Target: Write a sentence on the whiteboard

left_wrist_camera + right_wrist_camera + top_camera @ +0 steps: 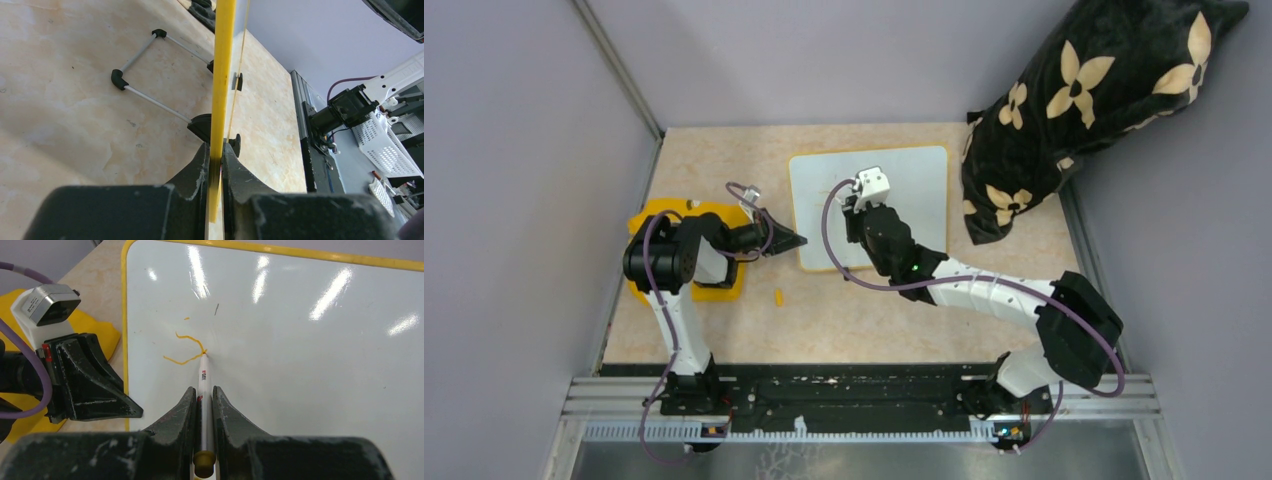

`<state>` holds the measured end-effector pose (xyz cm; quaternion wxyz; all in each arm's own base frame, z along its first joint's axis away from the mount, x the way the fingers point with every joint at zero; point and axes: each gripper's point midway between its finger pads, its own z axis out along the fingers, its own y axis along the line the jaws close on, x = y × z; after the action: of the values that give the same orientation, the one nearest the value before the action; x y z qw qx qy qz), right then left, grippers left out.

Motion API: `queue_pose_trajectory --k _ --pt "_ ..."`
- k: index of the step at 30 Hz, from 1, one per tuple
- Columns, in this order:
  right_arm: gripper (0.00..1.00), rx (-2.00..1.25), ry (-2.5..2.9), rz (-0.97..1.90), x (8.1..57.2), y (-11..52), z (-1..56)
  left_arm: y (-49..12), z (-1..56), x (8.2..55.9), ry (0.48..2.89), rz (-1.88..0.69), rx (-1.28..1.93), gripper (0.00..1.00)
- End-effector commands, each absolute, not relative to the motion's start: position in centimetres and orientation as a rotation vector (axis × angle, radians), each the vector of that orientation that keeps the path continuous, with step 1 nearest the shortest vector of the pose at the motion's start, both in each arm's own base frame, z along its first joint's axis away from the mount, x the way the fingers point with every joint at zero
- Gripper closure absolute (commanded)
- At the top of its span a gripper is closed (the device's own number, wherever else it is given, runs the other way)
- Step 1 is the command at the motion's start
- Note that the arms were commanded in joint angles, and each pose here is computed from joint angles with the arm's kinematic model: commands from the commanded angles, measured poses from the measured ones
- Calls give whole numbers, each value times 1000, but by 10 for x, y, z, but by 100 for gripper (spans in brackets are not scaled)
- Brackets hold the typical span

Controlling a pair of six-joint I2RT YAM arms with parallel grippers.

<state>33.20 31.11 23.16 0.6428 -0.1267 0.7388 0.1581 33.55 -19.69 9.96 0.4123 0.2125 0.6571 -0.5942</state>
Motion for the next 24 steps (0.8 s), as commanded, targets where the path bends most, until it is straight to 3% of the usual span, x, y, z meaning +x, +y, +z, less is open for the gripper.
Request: queue_pose_trajectory --k 1,24 --pt "100 -236 1678 342 340 305 239 -198 119 338 1484 -1404 654 100" --pt "100 -230 1727 370 328 297 221 -198 119 338 1484 -1404 652 100"
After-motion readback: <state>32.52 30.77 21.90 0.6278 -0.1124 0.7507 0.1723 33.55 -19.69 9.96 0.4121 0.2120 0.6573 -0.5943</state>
